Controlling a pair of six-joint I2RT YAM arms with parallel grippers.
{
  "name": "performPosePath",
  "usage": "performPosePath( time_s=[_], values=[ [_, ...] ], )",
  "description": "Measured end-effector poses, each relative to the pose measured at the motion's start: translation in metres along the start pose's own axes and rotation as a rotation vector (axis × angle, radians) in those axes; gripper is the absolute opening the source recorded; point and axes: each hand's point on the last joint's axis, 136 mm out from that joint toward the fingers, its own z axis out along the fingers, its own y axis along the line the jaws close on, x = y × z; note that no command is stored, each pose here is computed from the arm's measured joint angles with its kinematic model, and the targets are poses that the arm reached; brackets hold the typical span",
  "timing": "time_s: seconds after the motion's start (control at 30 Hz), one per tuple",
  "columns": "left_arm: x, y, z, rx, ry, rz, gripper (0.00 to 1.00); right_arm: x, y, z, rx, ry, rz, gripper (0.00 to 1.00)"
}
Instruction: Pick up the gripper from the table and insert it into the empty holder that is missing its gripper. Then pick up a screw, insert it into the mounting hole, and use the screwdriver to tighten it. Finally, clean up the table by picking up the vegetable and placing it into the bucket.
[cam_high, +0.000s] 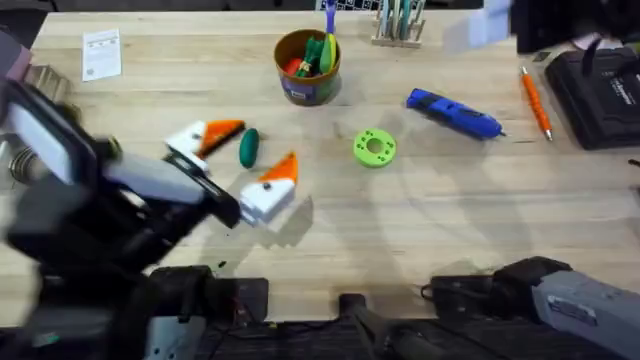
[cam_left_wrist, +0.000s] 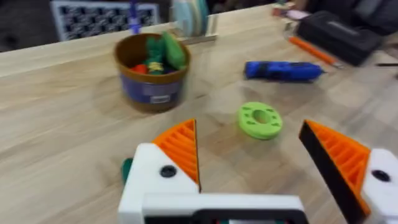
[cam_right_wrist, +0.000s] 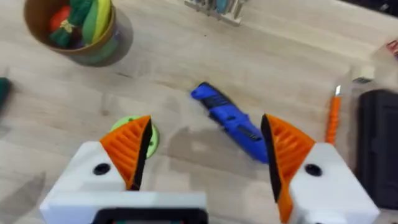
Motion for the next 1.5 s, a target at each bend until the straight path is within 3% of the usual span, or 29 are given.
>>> performPosePath(
  time_s=[0.23,0.37,0.53,0.73,0.87,0.97,1.27,1.4,1.47,1.5],
  values=[
    [-0.046,0.036,-0.013,-0.218,0.260,-0.089,0.985,0.075,0.011,0.001,-0.032,0.029,0.084,0.977],
    [-0.055,0.059,-0.002,-0.274,0.391,-0.140,0.985,0.105,0.011,-0.006,-0.033,0.016,0.122,0.977],
    [-0.054,0.084,0.015,-0.313,0.495,-0.180,0.986,0.117,0.009,-0.021,-0.037,-0.052,0.161,0.978],
    [-0.024,0.113,0.018,-0.416,0.701,-0.258,0.985,0.126,0.008,-0.024,-0.037,-0.041,0.171,0.977],
    [0.016,0.133,0.027,-0.491,0.873,-0.331,0.987,0.131,0.009,-0.023,-0.036,-0.025,0.171,0.979],
    [0.043,0.144,0.041,-0.515,0.966,-0.348,0.986,0.130,0.009,-0.023,-0.036,-0.025,0.171,0.980],
    [0.102,0.148,0.079,-0.491,1.134,-0.324,0.985,0.130,0.009,-0.023,-0.035,-0.025,0.171,0.979],
    [0.119,0.146,0.081,-0.479,1.191,-0.335,0.988,0.130,0.009,-0.023,-0.036,-0.025,0.171,0.978],
    [0.124,0.146,0.082,-0.478,1.206,-0.344,0.916,0.130,0.009,-0.023,-0.035,-0.025,0.171,0.979],
    [0.124,0.146,0.082,-0.478,1.204,-0.352,0.538,0.130,0.009,-0.023,-0.036,-0.025,0.171,0.979]
  ],
)
